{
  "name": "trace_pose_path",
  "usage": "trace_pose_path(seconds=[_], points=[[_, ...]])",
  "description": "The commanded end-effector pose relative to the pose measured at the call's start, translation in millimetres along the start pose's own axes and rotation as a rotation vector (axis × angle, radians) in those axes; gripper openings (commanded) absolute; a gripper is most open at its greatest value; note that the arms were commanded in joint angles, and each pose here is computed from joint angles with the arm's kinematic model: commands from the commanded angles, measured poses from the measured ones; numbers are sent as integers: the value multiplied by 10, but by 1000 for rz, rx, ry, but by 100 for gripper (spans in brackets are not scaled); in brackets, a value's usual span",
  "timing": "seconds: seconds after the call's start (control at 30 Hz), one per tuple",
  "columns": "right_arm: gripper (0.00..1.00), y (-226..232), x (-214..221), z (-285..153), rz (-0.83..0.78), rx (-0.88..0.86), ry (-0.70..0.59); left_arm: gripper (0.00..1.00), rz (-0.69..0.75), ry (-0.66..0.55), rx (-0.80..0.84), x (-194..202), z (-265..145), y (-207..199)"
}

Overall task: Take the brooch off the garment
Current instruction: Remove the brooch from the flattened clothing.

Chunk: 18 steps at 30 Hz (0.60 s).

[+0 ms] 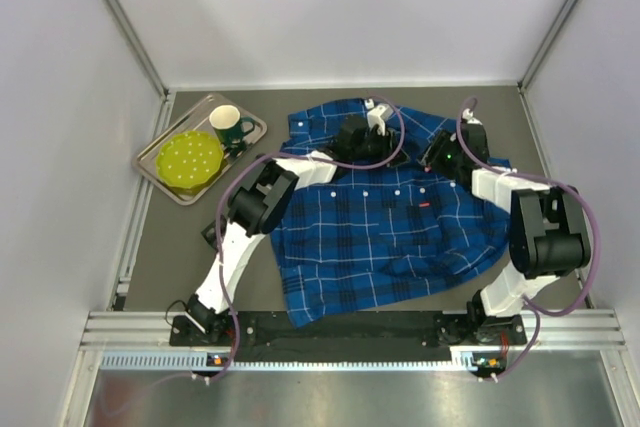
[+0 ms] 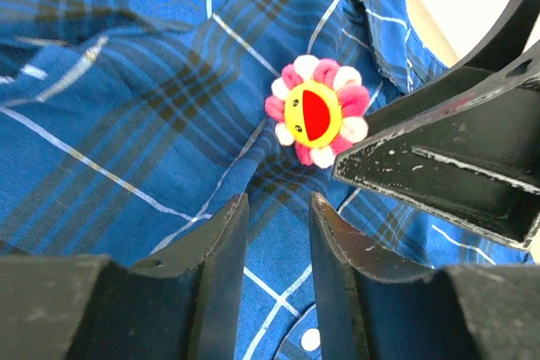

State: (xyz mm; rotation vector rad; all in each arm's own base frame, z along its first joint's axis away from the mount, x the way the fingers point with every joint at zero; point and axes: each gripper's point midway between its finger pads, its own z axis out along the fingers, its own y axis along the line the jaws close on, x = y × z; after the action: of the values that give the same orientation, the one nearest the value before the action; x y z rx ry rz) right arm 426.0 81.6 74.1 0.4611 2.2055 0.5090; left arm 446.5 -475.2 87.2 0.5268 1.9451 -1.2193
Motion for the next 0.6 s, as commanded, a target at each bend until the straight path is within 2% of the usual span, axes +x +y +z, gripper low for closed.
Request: trace_pose_path(seconds=[0.0,0.3,0.47,0.57], points=[[53,-68,-203,-5,-73,115,-64,42,-17,-24,10,-114,72,-61],[52,-81,-167,53,-82,165,-47,56,-64,-6,-11,9,160,61],[42,-43,-152,156,-54,153,-31,57,-82,-8,-44,34,170,132],[41,-26,-144,192,-37,150,-26,56,-91,-6,-56,56,176,163]])
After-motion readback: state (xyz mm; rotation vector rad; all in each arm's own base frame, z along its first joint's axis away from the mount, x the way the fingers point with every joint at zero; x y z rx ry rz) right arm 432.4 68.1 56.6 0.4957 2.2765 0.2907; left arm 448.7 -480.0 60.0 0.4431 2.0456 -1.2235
